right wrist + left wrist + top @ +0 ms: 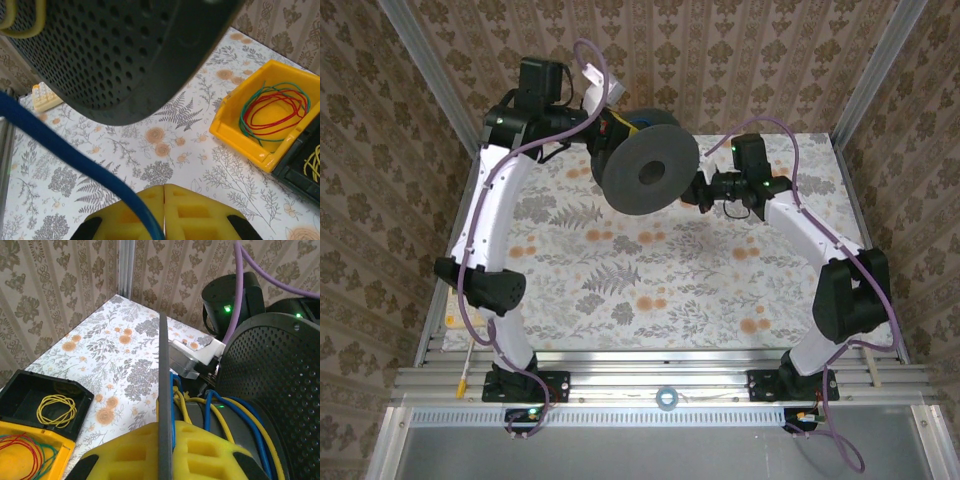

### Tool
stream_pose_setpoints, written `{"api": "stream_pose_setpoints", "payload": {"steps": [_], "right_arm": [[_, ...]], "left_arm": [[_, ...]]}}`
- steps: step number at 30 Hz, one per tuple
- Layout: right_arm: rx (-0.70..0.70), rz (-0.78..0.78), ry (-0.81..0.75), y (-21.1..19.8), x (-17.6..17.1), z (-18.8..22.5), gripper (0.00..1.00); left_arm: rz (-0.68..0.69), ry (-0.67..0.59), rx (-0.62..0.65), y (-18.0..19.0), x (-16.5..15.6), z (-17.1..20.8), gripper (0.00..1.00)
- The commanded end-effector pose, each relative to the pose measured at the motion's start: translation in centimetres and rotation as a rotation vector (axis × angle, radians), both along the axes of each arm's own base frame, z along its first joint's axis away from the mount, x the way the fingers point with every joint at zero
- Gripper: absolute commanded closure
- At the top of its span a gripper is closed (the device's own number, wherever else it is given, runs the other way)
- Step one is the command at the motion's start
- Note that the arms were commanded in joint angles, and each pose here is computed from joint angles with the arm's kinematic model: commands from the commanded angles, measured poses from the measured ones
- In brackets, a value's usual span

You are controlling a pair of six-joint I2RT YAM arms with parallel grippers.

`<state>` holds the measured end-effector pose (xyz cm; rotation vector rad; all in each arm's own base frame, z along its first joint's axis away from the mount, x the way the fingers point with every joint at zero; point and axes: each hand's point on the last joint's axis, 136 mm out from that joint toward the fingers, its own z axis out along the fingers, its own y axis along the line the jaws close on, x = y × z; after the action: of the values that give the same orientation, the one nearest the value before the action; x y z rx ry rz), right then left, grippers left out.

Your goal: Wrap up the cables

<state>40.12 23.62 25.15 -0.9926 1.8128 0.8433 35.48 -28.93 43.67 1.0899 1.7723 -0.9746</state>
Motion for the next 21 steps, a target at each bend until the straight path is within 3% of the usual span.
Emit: {"api": "stream_pose_setpoints", "payload": {"steps": [1, 6, 15, 18, 21], "right_arm": [[0.044, 0.02, 0.057, 0.6, -1.2, -0.6, 1.0], [0.08, 0.013, 0.083, 1.5, -1.3, -1.1, 0.99], [0.164, -0.046, 0.084, 1.4, -0.7, -0.4, 0.76], [0.173, -0.059, 0.077, 1.3, -0.6, -0.2, 0.75], [0.174, -0.069, 0.068, 1.0, -0.8, 0.1, 0.82]], "left_arm": [[-0.005, -0.201, -0.17, 1.1, -1.7, 7.8, 1.0], [0.025, -0.207, -0.185, 1.4, -0.9, 8.0, 1.0], [0.06, -0.211, -0.187, 2.0, -0.3, 8.0, 1.0], [0.07, -0.208, -0.19, 2.2, 0.0, 7.9, 1.0], [0.075, -0.204, -0.191, 2.4, 0.1, 7.8, 1.0]]}}
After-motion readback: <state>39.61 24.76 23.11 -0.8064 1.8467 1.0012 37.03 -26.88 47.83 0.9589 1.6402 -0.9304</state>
